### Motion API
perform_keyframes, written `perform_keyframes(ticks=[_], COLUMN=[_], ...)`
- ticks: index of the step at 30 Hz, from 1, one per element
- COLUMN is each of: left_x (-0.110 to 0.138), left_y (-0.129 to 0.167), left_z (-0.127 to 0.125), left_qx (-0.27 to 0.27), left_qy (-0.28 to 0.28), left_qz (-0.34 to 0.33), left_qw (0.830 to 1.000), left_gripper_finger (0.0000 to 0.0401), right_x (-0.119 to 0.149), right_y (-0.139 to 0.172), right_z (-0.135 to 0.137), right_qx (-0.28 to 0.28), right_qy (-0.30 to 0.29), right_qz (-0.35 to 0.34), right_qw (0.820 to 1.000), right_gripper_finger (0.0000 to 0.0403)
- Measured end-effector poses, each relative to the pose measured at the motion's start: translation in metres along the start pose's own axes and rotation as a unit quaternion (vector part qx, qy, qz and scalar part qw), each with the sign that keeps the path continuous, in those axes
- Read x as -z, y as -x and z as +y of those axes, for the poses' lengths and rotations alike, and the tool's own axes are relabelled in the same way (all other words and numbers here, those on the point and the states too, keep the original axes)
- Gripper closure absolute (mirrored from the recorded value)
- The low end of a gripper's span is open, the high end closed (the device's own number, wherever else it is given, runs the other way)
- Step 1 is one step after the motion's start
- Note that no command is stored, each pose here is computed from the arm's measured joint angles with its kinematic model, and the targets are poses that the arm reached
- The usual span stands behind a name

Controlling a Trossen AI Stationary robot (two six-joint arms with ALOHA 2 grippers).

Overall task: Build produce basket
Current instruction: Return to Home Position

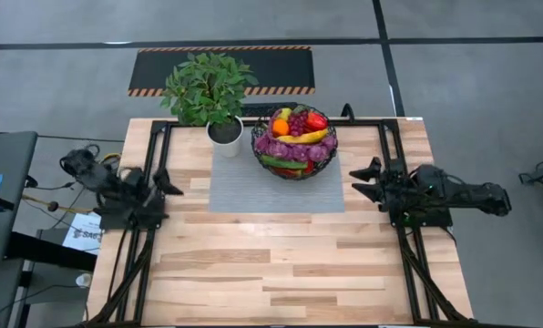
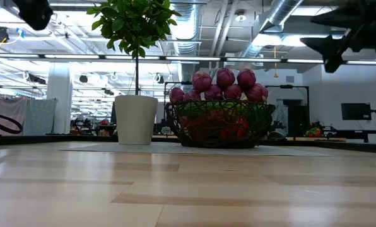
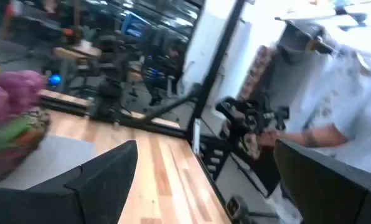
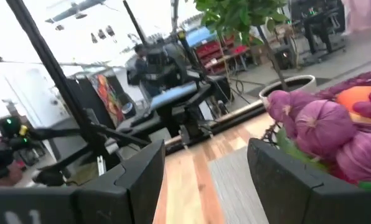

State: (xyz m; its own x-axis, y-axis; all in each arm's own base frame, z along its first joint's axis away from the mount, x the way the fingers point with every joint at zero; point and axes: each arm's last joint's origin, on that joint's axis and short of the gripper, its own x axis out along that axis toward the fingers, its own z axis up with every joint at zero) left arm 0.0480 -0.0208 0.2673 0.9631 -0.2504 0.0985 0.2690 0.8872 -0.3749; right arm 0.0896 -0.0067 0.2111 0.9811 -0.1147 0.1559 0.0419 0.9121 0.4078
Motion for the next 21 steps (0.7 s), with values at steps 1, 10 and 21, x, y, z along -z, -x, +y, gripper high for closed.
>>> perform_keyframes(ticks=[1,10,21], left_x=[0.005,0.049,0.09], left_y=[-0.003,-0.021,-0.032], left_z=[0.0,0.009,0.02], left_qx=[0.009,0.021,0.023], left_qy=[-0.009,0.028,0.037], left_qz=[0.003,0.019,-0.009], left_qw=[1.0,0.999,0.999], left_gripper_finger=[0.0037,0.0037,0.0037], right_x=[0.004,0.027,0.032], right_y=[-0.001,-0.003,-0.003], right_z=[-0.001,-0.005,-0.006], right_qx=[0.0,0.008,0.031], right_qy=[-0.001,-0.008,-0.005], right_qz=[-0.008,-0.023,-0.004], right_qw=[1.0,1.0,0.999], right_gripper_finger=[0.0154,0.0154,0.0154])
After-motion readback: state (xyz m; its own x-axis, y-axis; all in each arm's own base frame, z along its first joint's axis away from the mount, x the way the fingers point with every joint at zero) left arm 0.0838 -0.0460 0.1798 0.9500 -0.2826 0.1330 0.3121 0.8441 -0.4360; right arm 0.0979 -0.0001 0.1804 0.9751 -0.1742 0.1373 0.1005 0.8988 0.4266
